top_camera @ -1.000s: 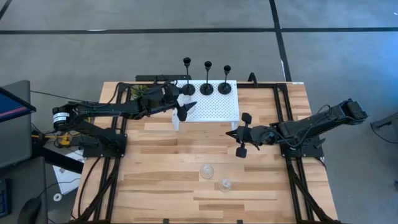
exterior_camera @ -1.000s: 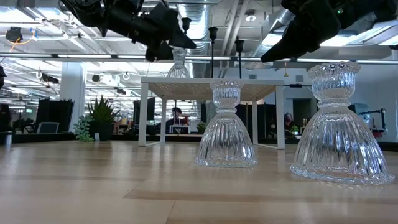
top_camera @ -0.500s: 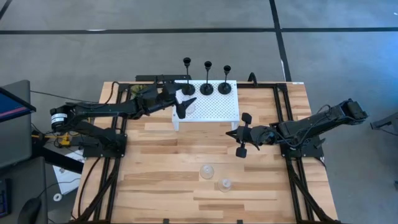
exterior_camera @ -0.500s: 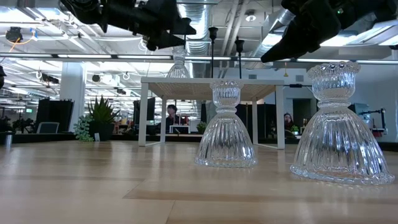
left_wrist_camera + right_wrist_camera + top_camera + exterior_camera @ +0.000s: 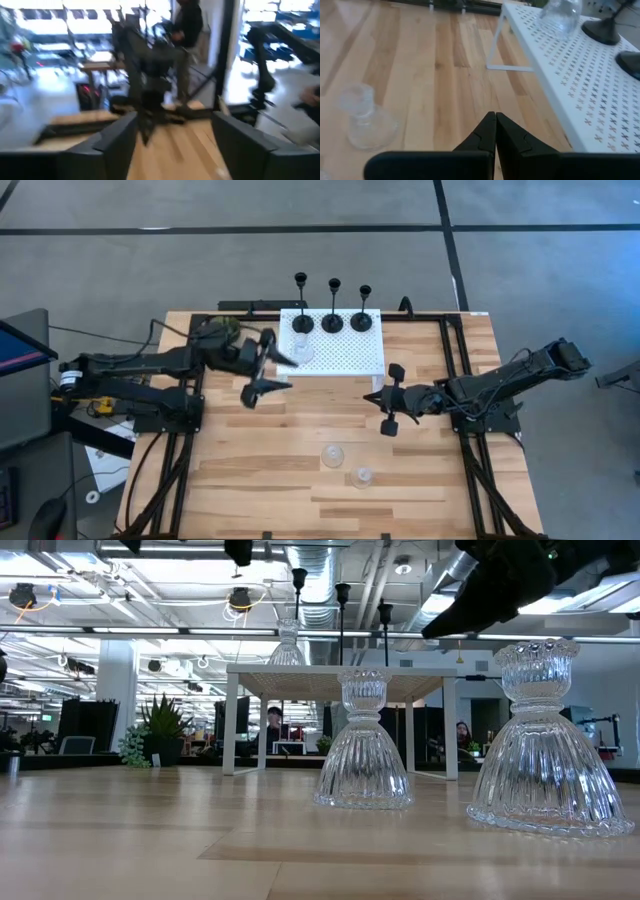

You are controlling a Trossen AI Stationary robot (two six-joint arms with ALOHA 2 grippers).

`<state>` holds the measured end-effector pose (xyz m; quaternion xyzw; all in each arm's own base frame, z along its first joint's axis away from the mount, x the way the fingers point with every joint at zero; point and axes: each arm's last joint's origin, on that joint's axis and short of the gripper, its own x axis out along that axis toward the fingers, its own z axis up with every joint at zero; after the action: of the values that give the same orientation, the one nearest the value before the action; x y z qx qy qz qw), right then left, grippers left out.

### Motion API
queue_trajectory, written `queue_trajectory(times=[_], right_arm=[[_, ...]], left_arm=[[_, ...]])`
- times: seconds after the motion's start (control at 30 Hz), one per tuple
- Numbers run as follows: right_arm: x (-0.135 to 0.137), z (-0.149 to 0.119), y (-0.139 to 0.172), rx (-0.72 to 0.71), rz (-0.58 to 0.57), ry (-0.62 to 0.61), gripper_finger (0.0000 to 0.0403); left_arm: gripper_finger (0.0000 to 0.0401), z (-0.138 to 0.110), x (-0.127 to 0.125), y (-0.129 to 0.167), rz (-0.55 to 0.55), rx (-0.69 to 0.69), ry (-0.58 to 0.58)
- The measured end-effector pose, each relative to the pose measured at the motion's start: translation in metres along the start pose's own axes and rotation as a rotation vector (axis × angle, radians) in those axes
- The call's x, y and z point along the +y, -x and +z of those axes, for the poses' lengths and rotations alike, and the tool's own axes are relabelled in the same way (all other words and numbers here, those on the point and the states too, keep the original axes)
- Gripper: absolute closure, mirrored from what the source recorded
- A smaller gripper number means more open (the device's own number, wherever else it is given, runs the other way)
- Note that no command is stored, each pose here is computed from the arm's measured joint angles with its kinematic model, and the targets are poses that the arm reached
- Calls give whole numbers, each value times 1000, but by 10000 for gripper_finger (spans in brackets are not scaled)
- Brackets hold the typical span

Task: Pick & Place candle stick holders
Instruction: Put the bottom transparent candle holder on the shelf

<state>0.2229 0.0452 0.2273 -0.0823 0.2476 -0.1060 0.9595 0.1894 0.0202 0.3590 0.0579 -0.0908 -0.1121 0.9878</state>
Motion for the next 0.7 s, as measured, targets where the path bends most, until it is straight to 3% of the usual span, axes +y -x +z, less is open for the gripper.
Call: queue_trajectory(times=[0.23, 0.43, 0.63, 0.7], right_arm=[[11, 9, 6, -60, 47, -2, 403], [20, 18, 13, -95, 90, 3, 403], [25, 18, 17, -110, 114, 10, 403], [26, 19, 17, -119, 117, 5, 403]], left_arm=[[283, -18, -24, 4, -111, 230, 139], [375, -59, -38, -1, -95, 386, 204], [393, -78, -36, -9, -74, 408, 214], [390, -81, -36, -15, -65, 400, 274]])
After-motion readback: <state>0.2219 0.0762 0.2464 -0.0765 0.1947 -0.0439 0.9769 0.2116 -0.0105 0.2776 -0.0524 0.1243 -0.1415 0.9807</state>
